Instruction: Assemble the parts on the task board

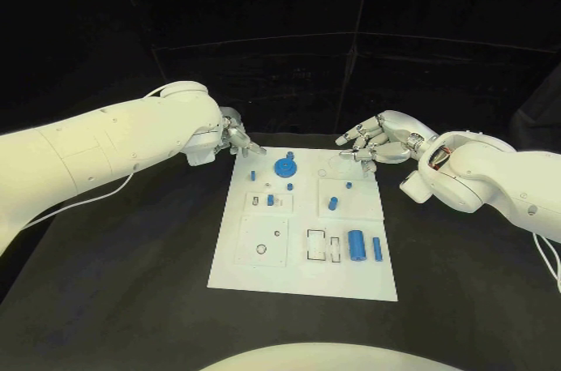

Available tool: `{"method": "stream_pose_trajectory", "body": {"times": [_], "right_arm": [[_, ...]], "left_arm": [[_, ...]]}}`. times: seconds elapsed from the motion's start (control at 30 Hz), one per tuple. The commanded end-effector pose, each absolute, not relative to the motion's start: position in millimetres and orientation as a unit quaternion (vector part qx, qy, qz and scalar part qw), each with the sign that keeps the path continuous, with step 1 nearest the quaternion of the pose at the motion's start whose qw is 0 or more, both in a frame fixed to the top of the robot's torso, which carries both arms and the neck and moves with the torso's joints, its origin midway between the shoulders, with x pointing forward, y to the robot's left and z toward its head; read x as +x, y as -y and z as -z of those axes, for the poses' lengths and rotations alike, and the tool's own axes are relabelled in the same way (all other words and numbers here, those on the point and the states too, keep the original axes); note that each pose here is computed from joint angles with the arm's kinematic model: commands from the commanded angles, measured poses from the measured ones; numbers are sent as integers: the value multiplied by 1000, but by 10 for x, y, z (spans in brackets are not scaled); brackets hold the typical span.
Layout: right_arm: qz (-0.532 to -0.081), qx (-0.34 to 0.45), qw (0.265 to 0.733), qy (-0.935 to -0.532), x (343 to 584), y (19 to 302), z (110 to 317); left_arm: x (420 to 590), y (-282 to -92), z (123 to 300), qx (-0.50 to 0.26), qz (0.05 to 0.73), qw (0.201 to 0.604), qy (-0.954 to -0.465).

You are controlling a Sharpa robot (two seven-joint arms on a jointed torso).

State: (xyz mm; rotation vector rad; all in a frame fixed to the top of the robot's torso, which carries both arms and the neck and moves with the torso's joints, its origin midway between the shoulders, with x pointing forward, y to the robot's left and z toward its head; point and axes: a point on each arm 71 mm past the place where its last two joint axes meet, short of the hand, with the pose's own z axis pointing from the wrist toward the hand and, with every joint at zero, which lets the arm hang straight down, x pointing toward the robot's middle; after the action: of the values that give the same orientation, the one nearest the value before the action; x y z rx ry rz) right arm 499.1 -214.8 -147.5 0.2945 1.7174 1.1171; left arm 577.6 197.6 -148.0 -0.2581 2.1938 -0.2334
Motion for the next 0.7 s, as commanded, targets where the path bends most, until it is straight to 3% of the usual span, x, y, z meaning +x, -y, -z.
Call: {"method": "stream_pose_trajectory", "body": {"times": [0.03,0.4,0.7], "right_arm": [[-469,117,509,-712,4992,2129,1462],[-468,113,510,-712,4992,2116,1462],[-468,112,510,-713,4992,2112,1462]], "left_arm": [[5802,-1963,1562,-85,91,430,-894],[5854,-1929,1799,-88,79,413,-903],[5849,-1893,1865,-80,75,398,-911]]}}
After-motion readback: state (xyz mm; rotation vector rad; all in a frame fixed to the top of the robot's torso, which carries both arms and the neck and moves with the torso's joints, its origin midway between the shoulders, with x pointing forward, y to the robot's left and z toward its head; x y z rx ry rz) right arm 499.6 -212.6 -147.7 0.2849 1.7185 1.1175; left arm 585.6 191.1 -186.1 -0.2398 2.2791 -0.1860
